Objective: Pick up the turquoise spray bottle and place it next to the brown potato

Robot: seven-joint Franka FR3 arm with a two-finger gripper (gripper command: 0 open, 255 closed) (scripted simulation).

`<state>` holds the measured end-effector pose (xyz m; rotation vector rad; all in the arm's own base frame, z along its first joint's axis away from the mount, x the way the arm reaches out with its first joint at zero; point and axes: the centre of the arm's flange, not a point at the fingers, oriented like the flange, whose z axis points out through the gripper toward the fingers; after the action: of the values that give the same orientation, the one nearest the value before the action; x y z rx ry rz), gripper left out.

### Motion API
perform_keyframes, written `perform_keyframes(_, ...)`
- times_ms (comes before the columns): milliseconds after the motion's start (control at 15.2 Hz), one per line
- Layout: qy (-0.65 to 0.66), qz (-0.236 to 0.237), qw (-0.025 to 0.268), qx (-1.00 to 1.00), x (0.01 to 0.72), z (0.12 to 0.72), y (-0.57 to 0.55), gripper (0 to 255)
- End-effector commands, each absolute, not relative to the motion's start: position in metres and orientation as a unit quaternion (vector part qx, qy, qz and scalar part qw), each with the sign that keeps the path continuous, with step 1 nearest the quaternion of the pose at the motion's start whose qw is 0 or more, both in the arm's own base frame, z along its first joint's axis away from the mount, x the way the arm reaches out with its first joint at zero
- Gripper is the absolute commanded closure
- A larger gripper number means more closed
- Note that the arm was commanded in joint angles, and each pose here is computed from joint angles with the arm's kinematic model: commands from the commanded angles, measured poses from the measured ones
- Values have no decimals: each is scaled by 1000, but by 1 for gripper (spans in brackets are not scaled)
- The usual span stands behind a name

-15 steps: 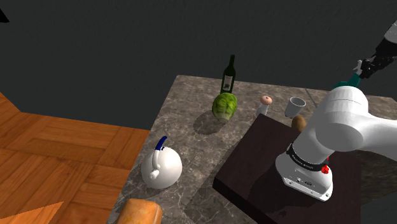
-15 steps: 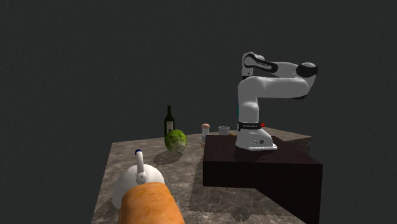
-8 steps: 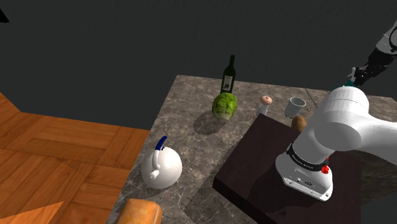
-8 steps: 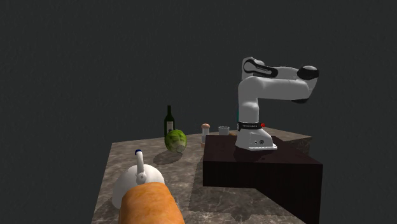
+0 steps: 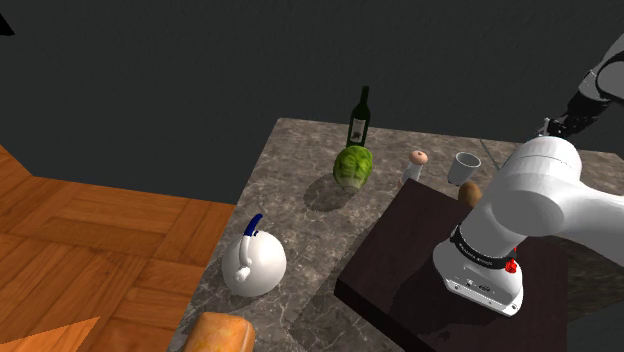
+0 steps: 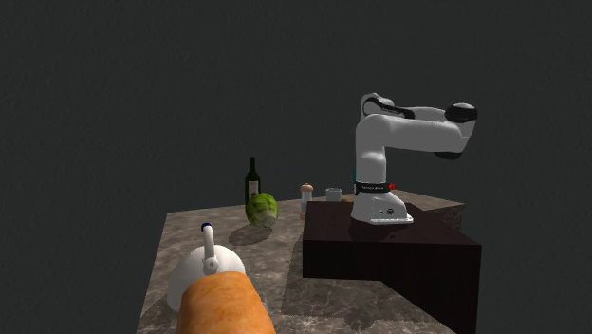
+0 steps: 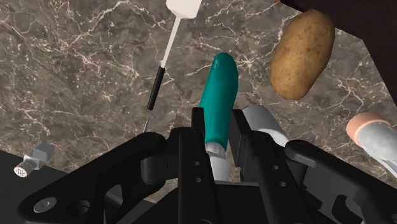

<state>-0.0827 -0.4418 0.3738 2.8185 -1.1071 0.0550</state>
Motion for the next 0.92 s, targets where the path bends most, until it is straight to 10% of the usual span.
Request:
perform_keyframes(0,-365,18,57,929,-83,364,-442,255)
perform_keyframes(858,-365,18,57,929,-83,295,-442,255)
